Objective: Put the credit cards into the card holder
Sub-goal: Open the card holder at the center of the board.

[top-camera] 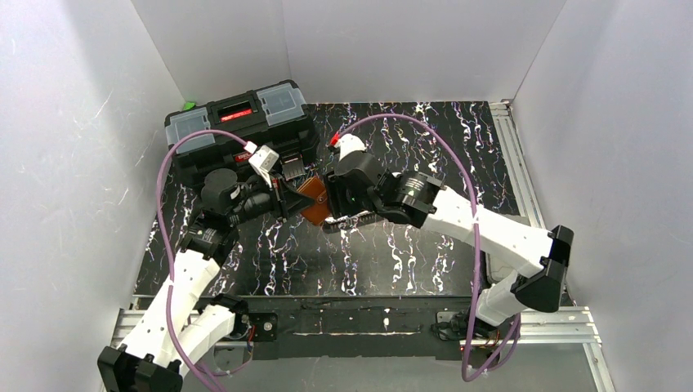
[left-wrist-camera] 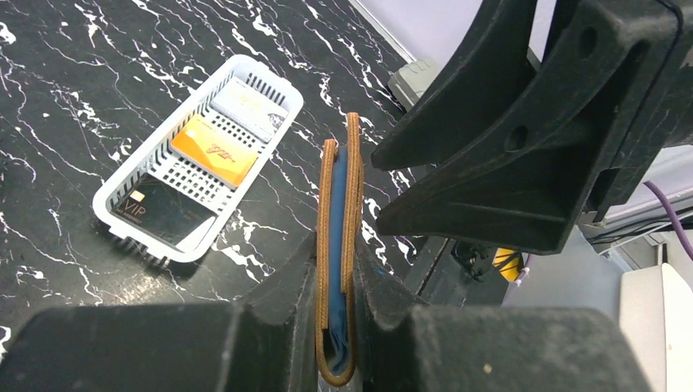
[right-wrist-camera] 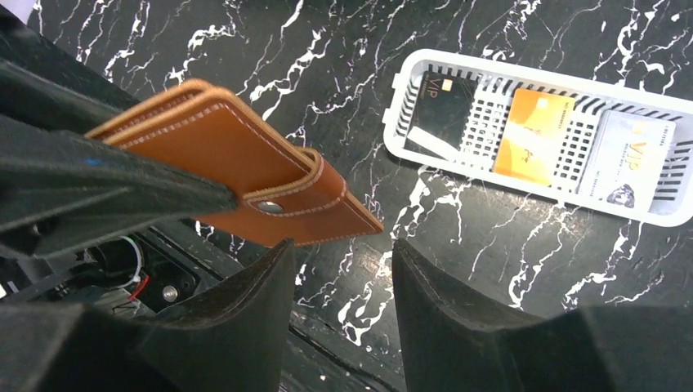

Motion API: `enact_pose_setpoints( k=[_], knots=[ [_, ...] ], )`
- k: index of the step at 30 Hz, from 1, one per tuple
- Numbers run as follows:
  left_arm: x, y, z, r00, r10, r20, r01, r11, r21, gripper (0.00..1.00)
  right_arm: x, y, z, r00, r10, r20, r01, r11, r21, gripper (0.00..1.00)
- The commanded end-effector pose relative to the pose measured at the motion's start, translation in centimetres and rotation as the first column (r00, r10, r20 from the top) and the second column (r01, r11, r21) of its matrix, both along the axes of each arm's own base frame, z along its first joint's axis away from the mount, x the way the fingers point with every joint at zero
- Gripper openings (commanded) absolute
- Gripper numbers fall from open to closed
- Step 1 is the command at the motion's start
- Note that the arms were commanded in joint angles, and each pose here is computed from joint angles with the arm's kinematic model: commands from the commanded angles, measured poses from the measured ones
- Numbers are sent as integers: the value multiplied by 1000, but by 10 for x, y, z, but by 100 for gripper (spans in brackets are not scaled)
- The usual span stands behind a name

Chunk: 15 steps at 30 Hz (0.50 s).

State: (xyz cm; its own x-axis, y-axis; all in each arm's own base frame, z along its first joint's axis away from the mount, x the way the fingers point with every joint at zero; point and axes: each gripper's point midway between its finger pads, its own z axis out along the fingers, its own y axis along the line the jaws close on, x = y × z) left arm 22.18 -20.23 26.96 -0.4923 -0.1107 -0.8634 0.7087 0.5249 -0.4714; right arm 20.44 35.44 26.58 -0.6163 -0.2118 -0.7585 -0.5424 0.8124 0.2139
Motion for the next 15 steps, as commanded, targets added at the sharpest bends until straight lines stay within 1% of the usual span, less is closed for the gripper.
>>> enact_pose_setpoints(
  k=[1,5,6,8,9,10,11,14,15],
  knots=[
    [1,2,5,998,23,55,-23,1000,7,0,2,17,32,1000,8,29,-11,995,95,54],
    [6,-1,3,999,40,16,-40,999,-18,0,6,20,29,1000,-5,27,3,997,74,53],
    [8,-2,3,999,43,14,-42,999,-25,0,9,16,29,999,-20,36,18,998,58,53],
    [11,-2,1,998,56,5,-56,998,-26,0,17,1,30,994,-98,55,96,995,32,54],
    [12,-1,1,998,60,12,-60,998,-24,0,21,-7,27,986,-163,42,161,986,46,50],
    [11,-1,2,998,58,24,-57,998,-20,0,23,-12,27,974,-225,3,224,971,87,45],
    [11,-1,2,998,55,33,-55,998,-17,0,21,-17,24,970,-238,-41,241,964,112,43],
    [14,-2,-1,996,73,49,-74,997,3,0,17,-32,6,969,-216,-118,232,962,146,31],
    [16,-3,-3,994,94,52,-95,995,13,0,14,-31,8,980,-162,-115,182,964,193,28]
  ],
)
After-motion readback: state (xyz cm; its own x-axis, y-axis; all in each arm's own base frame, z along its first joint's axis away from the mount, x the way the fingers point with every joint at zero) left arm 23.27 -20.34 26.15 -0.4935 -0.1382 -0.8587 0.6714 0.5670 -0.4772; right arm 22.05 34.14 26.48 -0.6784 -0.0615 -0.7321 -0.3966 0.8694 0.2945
